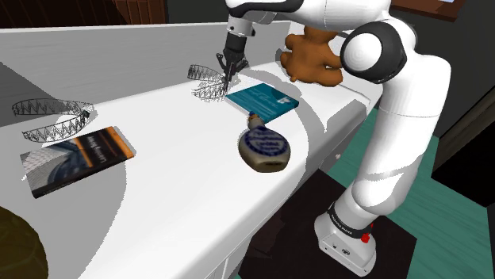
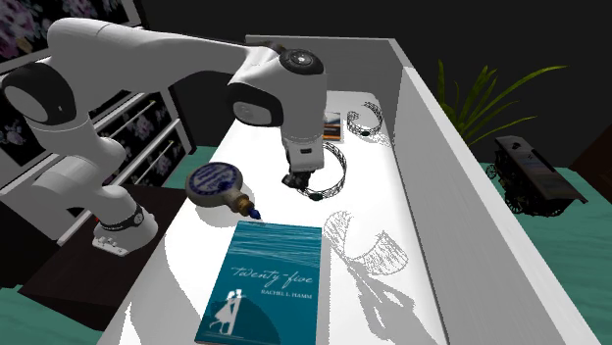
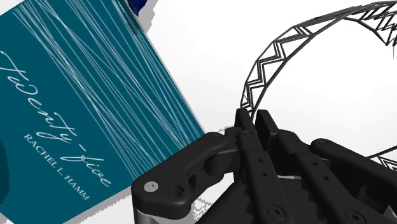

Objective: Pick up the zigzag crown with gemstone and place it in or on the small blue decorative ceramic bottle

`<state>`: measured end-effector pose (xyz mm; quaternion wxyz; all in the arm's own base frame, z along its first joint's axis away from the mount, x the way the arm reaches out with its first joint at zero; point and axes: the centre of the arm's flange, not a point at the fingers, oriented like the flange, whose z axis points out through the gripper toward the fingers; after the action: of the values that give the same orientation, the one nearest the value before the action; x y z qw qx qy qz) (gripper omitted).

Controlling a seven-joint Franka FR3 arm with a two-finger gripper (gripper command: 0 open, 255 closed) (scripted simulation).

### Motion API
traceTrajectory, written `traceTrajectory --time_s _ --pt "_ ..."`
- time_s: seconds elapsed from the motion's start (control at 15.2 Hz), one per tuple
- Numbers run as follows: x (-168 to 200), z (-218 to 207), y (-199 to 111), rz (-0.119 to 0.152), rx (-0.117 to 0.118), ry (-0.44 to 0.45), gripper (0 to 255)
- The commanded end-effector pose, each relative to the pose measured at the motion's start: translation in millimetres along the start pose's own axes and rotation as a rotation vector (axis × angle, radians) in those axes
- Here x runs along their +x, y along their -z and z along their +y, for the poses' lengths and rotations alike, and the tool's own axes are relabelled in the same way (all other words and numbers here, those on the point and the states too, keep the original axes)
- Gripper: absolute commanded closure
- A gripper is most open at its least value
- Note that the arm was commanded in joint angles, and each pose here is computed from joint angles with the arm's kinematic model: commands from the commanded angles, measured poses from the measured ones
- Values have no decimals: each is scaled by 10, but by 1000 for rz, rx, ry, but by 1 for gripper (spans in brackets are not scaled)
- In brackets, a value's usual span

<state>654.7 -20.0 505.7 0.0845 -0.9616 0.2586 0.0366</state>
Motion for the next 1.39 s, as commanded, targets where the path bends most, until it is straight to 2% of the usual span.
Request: traceTrajectory --time_s 0.0,1.06,1.32 --pt "-16 -17 102 0 0 0 255" --pt "-112 -138 927 0 0 0 255" --pt "-569 126 915 0 0 0 255"
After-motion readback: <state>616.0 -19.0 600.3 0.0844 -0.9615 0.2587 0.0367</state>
